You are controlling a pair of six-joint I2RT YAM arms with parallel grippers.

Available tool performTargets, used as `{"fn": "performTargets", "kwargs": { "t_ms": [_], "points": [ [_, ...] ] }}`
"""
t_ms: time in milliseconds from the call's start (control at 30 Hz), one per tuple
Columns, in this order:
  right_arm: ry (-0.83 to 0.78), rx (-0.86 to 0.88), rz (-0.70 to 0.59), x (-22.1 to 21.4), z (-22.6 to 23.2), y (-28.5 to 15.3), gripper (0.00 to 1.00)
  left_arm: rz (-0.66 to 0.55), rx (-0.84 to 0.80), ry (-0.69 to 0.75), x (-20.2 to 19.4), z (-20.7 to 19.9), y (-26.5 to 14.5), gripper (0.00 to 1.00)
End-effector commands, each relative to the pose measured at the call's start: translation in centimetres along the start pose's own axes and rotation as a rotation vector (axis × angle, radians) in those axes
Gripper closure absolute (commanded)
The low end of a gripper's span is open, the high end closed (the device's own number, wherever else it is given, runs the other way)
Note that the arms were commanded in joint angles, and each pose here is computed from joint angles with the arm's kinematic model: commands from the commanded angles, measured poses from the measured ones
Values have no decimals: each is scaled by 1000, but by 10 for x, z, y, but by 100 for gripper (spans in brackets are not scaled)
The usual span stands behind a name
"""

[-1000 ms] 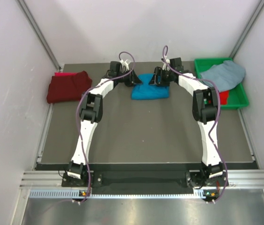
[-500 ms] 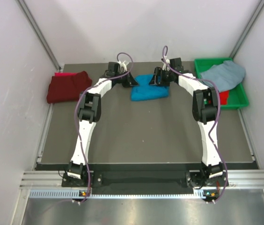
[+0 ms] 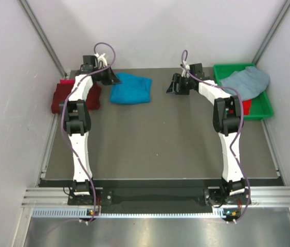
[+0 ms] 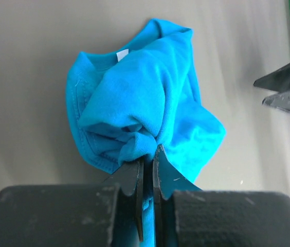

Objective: Fold and stack the t-shirts
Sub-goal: Neatly place the folded tshirt to the corner

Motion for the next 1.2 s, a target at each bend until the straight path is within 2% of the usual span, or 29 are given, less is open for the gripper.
{"fn": "performTargets", "kwargs": {
  "t_ms": [0, 333, 467, 833, 1167],
  "points": [
    [-55, 10, -82, 31, 16, -32, 30, -58, 13, 159, 38, -31, -47, 100],
    [-43, 21, -79, 31, 15, -29, 30, -83, 98, 190, 53, -25, -98, 100],
    [-43, 19, -80, 31, 15, -30, 30, -102, 132, 222, 60, -34, -122, 100],
    [-49, 28, -78, 29, 19, -34, 30, -117, 226, 255, 64, -34, -175, 100],
    [-43, 36, -68, 24, 20, -35, 30, -97, 315, 262, 56, -29, -205, 100]
  ]
}}
Point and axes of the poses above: each gripper's point midway between its finger pads, its own y axis out along the fingers, its own z axis along the line the jaws close on, x = y × z, the point moved 2 cm from there along -y, back along the fingers, and after that the axes turned 2 degrees about y, right-handed, at the moved point
